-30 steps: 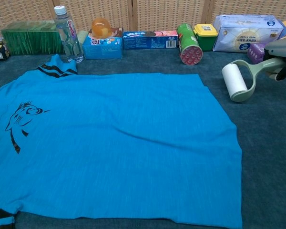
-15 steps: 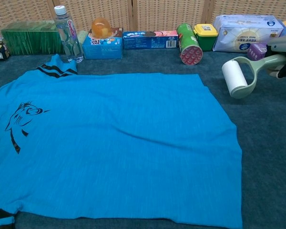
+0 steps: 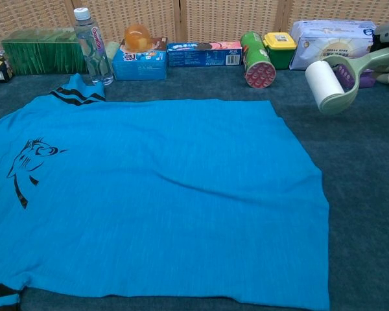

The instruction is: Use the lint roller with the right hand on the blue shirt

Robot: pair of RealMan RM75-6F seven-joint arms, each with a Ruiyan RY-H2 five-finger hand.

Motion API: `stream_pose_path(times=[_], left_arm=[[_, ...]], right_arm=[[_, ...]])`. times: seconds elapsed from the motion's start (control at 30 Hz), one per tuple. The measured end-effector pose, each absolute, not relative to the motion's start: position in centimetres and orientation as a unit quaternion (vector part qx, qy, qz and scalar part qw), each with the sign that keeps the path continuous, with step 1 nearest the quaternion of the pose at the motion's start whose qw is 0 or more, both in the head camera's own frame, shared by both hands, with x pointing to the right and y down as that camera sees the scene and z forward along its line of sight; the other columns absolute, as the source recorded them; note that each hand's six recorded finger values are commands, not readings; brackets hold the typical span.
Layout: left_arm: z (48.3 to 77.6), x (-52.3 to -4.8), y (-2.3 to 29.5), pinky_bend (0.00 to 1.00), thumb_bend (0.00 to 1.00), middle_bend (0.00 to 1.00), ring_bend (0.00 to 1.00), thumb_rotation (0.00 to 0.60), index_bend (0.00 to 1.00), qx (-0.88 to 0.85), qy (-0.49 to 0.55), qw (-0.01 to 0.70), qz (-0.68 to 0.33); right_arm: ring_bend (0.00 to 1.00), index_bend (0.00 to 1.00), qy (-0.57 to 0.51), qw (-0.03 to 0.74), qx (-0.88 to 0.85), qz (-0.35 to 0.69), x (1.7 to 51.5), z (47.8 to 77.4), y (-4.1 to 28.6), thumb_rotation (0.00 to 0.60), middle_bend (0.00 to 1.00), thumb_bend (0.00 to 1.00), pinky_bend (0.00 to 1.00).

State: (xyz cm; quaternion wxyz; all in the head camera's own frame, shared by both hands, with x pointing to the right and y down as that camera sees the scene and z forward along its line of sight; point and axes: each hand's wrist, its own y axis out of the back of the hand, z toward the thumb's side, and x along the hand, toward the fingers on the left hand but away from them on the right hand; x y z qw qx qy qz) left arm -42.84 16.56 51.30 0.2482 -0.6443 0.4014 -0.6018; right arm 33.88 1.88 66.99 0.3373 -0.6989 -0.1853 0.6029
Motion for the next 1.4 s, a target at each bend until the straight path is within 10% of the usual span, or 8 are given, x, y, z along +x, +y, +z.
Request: stream_pose_path(times=[1.4], left_arm=[[52.2,-44.1,17.8,0.02,0.08,0.00,0.00,0.600,0.00,-0.652,0.408,0.225,-0.597]], right_arm=[[0.91,0.97,-0.021,0.304,-0.671,0.675,24.0,67.1,5.5,0.600,0.81,1.00,1.00]])
